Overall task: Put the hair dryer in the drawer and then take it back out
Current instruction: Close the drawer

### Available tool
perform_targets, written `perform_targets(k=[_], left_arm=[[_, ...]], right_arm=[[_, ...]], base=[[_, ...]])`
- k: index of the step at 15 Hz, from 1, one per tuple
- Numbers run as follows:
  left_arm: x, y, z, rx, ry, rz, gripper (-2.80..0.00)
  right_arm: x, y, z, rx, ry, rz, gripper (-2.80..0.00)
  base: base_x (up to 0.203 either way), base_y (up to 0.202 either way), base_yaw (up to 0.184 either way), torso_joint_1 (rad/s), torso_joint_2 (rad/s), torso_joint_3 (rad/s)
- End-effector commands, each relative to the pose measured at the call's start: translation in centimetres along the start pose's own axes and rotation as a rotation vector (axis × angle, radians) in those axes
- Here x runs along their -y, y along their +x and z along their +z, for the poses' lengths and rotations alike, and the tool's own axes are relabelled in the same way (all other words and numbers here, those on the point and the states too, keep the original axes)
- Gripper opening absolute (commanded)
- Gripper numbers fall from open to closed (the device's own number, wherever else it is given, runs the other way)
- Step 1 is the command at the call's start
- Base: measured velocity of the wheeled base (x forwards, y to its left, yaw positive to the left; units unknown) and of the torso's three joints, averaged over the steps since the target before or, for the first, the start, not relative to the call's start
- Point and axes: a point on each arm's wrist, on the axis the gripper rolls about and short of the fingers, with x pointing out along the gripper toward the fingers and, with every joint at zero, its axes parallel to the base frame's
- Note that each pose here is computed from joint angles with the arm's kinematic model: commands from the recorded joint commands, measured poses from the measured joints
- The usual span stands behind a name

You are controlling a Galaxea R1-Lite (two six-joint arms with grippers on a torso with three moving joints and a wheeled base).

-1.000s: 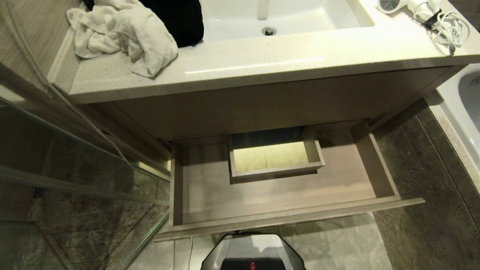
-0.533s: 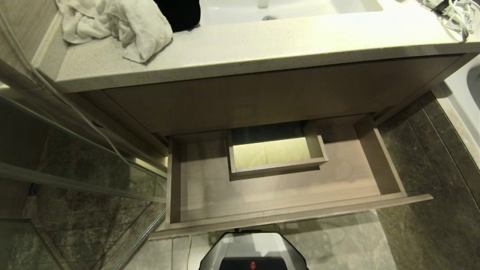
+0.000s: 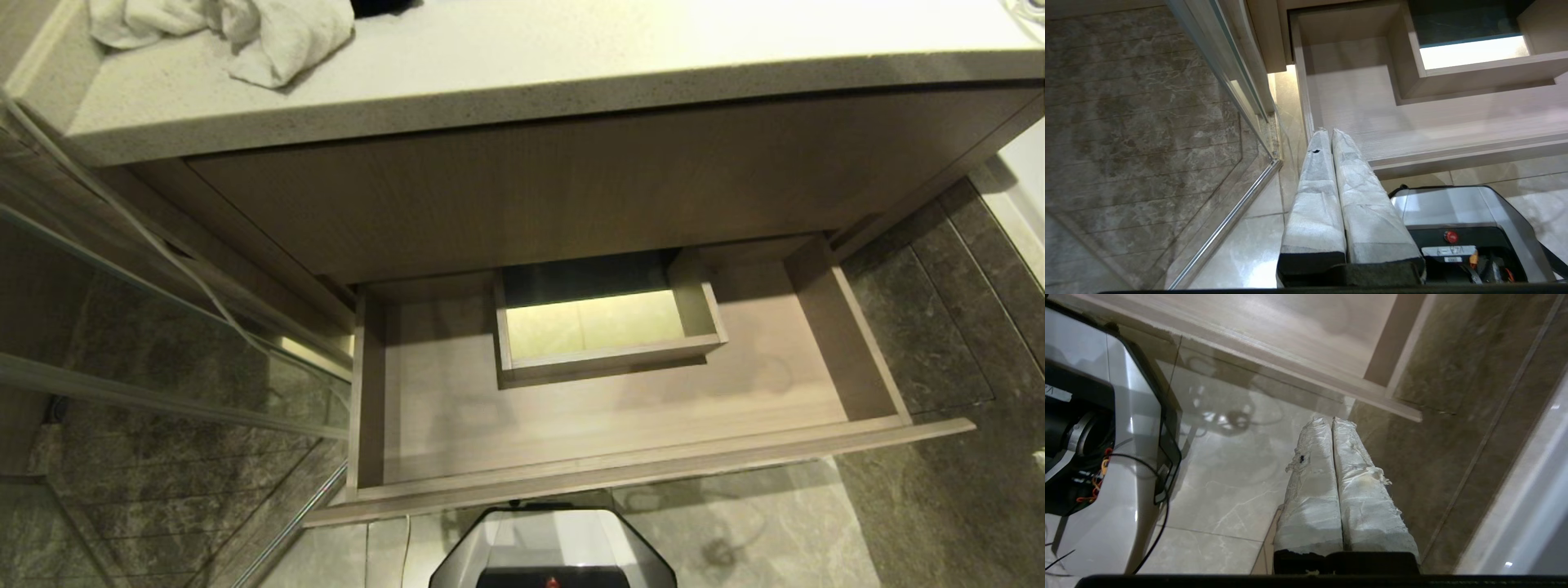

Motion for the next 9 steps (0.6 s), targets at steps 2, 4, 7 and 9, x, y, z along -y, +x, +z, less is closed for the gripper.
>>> perform_targets(k=[2, 4, 7, 9], left_arm=[[0.0, 0.0, 0.0, 0.0, 0.0, 0.0, -2.8], [0.0, 0.0, 0.0, 0.0, 0.0, 0.0, -2.8], [0.0, 0.0, 0.0, 0.001, 0.0, 0.0, -2.8], [0.0, 0.0, 0.0, 0.0, 0.0, -0.001, -2.8]], right_arm=[[0.5, 0.9, -0.2, -0.023, 0.012, 0.03, -2.8], [1.1, 2.1, -0.2, -0.049, 0.026, 0.06, -2.8], [1.7, 2.7, -0.1, -0.061, 0.032, 0.074, -2.8], [1.9, 2.9, -0.1, -0.063, 0.033, 0.076, -2.8]], base=[[0.0, 0.0, 0.0, -0.324, 0.55, 0.227], [0.0, 0.0, 0.0, -0.328, 0.54, 0.215], [0.0, 0.0, 0.0, -0.315, 0.53, 0.204], [0.0, 0.0, 0.0, -0.322, 0.51, 0.184]])
